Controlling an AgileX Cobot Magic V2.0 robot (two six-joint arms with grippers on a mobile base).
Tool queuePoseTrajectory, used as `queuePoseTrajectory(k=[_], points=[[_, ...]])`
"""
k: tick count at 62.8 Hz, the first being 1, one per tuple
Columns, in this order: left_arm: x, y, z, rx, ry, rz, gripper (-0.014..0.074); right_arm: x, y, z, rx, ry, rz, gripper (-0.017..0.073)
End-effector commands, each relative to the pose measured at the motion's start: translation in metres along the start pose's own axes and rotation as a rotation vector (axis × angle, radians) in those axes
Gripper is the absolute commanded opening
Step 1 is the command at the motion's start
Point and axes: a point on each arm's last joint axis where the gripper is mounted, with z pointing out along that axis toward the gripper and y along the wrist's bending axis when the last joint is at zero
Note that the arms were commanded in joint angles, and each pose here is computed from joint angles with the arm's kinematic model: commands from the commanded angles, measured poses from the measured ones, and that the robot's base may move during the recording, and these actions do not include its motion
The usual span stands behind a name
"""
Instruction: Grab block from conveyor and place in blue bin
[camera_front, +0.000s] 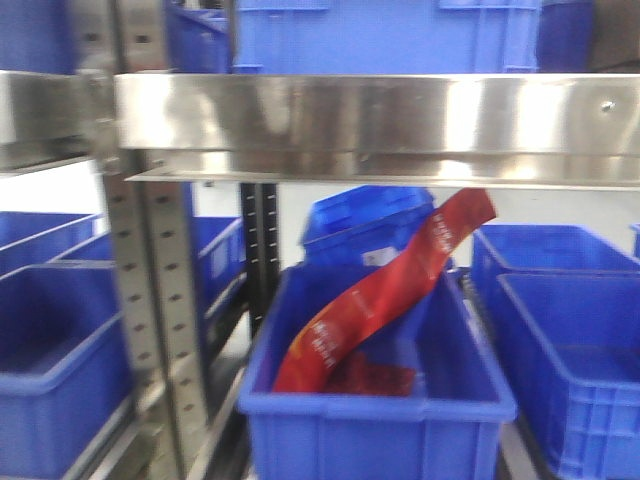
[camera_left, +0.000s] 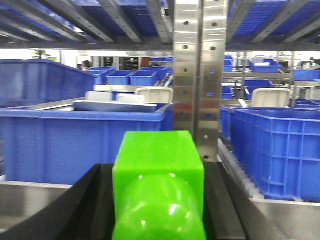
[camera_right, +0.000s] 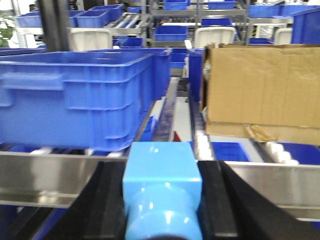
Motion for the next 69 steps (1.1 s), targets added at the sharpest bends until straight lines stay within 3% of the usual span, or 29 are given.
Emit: queuePoseTrajectory(k=[1,69], points=[[-0.0016,0.0002,-0.0003,-0.003,-0.019,-0.005,-0.0111,-0.0051,0.0000,-0.0021,0.002,-0.038,-0.008,-0.0162],[-0.0016,0.0002,-0.0003,-0.003,-0.019,-0.005,-0.0111,-0.0051,0.0000,-0.0021,0.002,-0.038,-0.008,-0.0162]])
